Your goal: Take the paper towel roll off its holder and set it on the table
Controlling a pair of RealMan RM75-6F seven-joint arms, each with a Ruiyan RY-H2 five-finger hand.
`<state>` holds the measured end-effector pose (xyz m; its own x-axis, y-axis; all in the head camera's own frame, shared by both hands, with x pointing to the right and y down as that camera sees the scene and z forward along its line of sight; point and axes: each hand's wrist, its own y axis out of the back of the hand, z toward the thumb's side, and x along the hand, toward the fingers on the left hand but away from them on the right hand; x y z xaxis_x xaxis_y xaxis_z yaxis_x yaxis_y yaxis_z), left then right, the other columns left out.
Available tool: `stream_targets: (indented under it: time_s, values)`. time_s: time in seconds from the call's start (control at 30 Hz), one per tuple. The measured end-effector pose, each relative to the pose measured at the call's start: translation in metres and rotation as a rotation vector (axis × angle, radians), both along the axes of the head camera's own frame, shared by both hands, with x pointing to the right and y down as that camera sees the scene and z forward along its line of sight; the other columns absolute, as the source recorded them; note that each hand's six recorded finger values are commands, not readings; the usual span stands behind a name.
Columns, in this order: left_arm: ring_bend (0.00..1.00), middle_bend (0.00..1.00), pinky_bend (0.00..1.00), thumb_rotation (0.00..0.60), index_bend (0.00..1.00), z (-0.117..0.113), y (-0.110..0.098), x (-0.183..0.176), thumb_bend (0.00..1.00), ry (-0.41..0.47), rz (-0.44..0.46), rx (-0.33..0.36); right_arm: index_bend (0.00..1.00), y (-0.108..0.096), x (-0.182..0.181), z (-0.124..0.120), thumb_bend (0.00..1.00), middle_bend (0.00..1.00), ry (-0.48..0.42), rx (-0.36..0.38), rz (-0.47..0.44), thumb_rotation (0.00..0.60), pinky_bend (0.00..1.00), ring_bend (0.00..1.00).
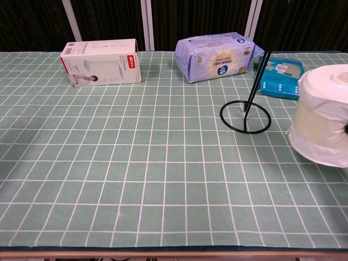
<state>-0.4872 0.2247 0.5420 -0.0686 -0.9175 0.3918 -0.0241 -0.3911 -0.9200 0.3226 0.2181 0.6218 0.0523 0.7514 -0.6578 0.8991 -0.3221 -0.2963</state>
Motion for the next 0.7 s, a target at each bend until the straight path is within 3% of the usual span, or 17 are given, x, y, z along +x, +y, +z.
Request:
stream_targets:
  time_s: [0.5,0.57,0.7]
  values:
    - [0.00,0.00,0.00,0.600,0.06,0.002,-0.001,0.000,0.24,-0.005,0.000,-0.004,0.26,0.013,-0.065,0.056,0.00,0.21,-0.030,0.058,-0.084,0.600,0.04,0.25]
    - [0.00,0.00,0.00,0.600,0.06,0.001,-0.001,0.000,0.24,-0.006,-0.002,-0.003,0.23,0.014,-0.069,0.060,0.00,0.17,-0.028,0.067,-0.092,0.600,0.02,0.21]
    - [0.00,0.00,0.00,0.600,0.06,0.002,-0.001,0.000,0.24,-0.006,-0.002,-0.005,0.03,0.017,-0.077,0.063,0.00,0.02,-0.047,0.058,-0.106,0.600,0.00,0.03]
